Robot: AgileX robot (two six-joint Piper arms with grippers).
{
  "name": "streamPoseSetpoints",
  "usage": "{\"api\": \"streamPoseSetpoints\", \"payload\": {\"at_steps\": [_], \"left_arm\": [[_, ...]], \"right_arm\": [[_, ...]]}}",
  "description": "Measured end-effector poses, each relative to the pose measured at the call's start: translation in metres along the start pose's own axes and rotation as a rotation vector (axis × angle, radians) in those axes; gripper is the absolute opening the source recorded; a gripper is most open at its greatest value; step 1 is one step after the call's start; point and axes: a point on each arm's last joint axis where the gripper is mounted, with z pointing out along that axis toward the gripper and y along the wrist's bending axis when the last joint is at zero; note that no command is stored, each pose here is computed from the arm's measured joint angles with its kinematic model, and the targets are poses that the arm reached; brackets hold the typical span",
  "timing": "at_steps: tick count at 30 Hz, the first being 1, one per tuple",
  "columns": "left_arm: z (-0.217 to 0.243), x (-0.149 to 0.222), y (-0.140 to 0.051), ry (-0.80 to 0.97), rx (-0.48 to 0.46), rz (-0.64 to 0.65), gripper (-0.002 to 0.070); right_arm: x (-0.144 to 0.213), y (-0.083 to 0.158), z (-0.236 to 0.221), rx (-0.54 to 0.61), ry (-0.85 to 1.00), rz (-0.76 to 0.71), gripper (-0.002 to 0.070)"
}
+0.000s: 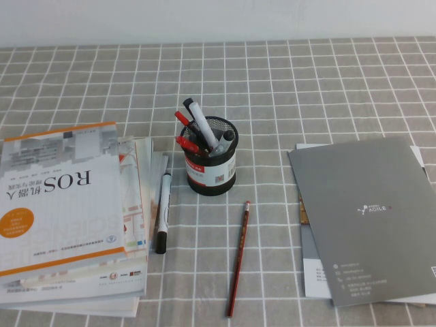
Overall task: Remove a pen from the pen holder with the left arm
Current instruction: 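Take a marker out of the pen holder and lay it on the table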
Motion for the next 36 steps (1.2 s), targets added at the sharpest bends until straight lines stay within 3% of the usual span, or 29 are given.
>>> {"api": "streamPoseSetpoints", "payload": {"at_steps": [2,6,10,13,19,25,36], "left_arm": [[-0.001,0.001,-0.008,0.068,0.016,0.056,-0.0003],[-0.001,-0.015,-0.044,0.170,0.078,0.285,-0.0003],[0.008,-0.039,-0.074,0.165,0.102,0.403,-0.0003],[0.018,-0.049,-0.090,0.188,0.117,0.583,-0.0003],[0.054,-0.036,-0.089,0.394,0.106,0.643,-0.0003],[0.082,-0.017,-0.087,0.540,0.205,0.699,-0.0003],[0.117,0.003,-0.079,0.601,0.318,0.728,-0.0003]], "right_arm": [[0.000,0.000,0.000,0.000,0.000,0.000,-0.0013],[0.000,0.000,0.000,0.000,0.000,0.000,-0.0013],[0.000,0.000,0.000,0.000,0.000,0.000,-0.0013],[0.000,0.000,0.000,0.000,0.000,0.000,-0.0013],[0.000,0.000,0.000,0.000,0.000,0.000,-0.0013],[0.000,0.000,0.000,0.000,0.000,0.000,-0.0013],[0.000,0.000,0.000,0.000,0.000,0.000,-0.0013]]}}
